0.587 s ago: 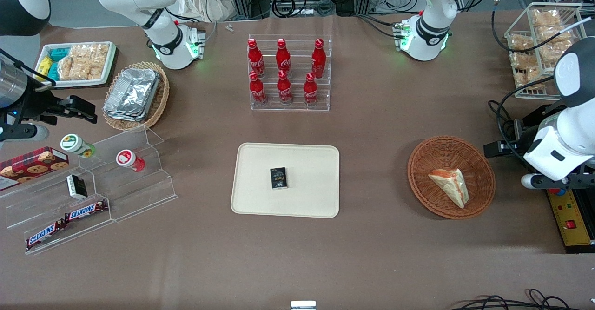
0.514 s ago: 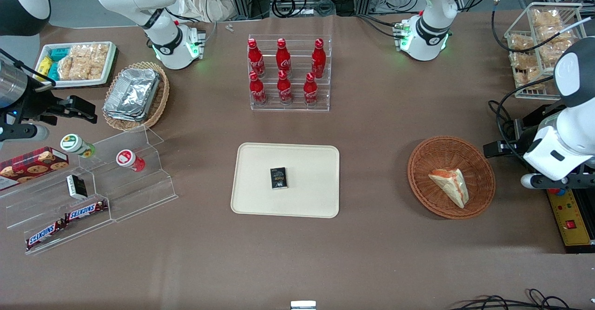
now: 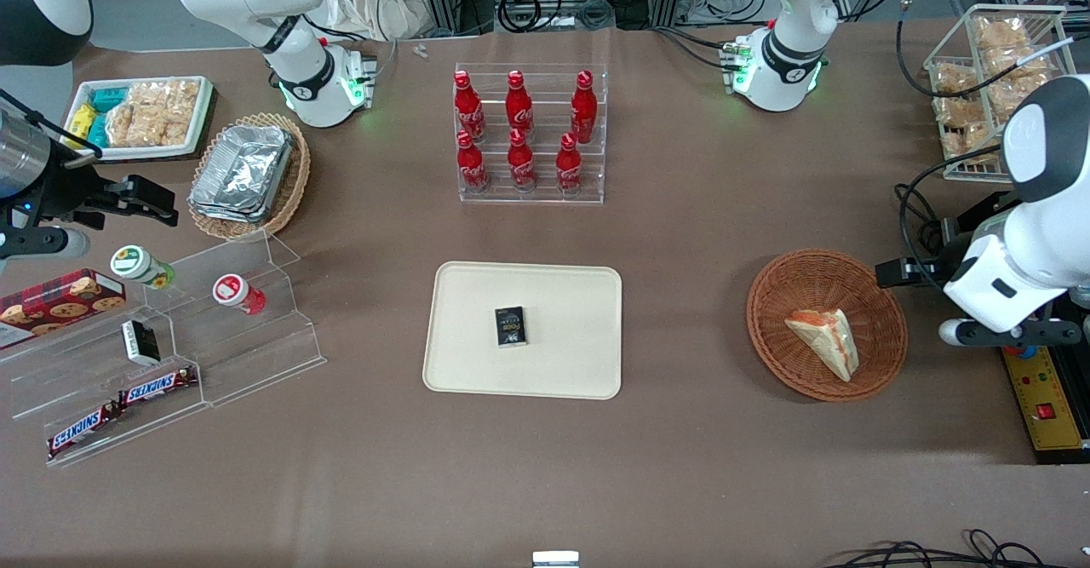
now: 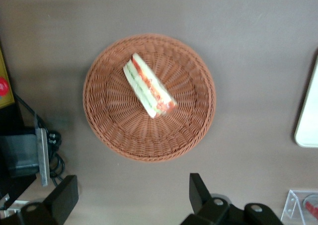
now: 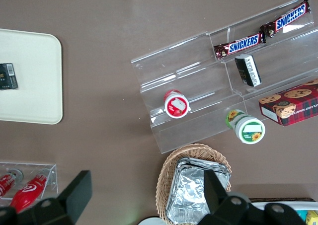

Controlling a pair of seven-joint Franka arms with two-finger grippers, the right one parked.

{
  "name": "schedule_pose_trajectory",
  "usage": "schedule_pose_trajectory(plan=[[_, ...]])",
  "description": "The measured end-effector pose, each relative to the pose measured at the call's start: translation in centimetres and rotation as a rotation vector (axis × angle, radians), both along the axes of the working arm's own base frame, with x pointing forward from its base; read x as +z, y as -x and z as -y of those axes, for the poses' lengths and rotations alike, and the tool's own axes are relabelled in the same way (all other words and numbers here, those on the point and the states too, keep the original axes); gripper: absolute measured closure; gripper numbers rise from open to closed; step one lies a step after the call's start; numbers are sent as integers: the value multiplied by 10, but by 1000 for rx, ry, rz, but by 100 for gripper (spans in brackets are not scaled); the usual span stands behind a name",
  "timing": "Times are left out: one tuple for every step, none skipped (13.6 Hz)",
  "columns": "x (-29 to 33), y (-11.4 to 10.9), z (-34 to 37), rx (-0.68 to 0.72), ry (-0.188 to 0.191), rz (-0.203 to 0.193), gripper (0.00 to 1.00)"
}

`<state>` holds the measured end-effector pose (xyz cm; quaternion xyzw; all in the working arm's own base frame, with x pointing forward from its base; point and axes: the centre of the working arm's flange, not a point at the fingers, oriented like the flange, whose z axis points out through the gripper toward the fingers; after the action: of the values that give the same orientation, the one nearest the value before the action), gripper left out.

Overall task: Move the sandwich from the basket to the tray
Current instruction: 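Move the left gripper down over the wrapped sandwich in the wicker basket, then close the left gripper on the sandwich's crust edge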

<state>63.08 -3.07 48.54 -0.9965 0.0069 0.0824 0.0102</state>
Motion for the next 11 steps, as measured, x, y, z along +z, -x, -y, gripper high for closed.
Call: schedule_pose_trajectory(plan=[[-20,0,0,3,0,-6,0],[-42,-1,-1,15,1,9,0],[-63,-1,-1,42,-1,29,0],[-82,1,-1,74,-2,45,0],[-99,4,-1,105,-5,55,0],[-114,8,-1,137,-7,60,1],[-128,13,-1,171,-10,65,1],[-141,15,-1,208,-12,77,1],[-152,16,-3,252,-12,95,1],[-161,14,-7,302,-9,119,1],[-168,11,-12,356,-4,145,1]])
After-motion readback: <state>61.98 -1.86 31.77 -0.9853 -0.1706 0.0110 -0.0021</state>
